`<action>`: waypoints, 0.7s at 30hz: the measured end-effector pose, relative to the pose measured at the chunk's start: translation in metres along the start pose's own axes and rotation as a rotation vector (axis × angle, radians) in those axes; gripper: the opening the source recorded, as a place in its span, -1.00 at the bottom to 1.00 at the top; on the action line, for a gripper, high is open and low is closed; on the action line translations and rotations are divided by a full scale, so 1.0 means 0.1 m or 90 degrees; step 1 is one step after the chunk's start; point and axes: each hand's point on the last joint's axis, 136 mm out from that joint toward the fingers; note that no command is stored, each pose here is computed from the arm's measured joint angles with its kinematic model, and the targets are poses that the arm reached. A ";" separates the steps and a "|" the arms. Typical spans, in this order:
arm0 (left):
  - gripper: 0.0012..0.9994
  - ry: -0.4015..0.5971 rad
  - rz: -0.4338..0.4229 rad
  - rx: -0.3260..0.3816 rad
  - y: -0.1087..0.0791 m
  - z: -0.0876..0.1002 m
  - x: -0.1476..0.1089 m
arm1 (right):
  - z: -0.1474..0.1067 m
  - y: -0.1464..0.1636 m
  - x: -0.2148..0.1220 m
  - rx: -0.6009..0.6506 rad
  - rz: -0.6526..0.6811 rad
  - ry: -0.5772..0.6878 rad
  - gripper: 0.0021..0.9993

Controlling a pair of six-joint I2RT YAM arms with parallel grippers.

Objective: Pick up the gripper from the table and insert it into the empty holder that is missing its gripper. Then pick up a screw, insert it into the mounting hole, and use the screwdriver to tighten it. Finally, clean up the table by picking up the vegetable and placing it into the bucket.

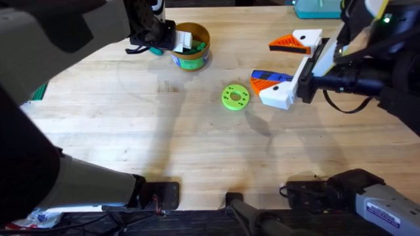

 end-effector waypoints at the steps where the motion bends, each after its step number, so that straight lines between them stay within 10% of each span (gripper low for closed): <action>1: 0.97 -0.001 -0.001 0.000 0.00 0.00 -0.02 | -0.01 0.00 0.00 0.002 0.001 0.003 0.94; 10: 0.97 -0.065 -0.019 -0.136 0.06 0.24 0.07 | -0.03 0.01 0.00 0.004 0.002 0.007 0.94; 21: 0.97 -0.079 0.027 -0.393 0.69 0.18 0.15 | -0.03 0.01 0.00 0.004 0.002 0.007 0.94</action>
Point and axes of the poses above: each hand's point on the last joint's axis, 136 mm out from that joint toward the fingers, its own x axis out along the fingers, its own y axis along the line the jaws close on, z = x × y, and after that the axes turned 8 degrees about x, right-handed
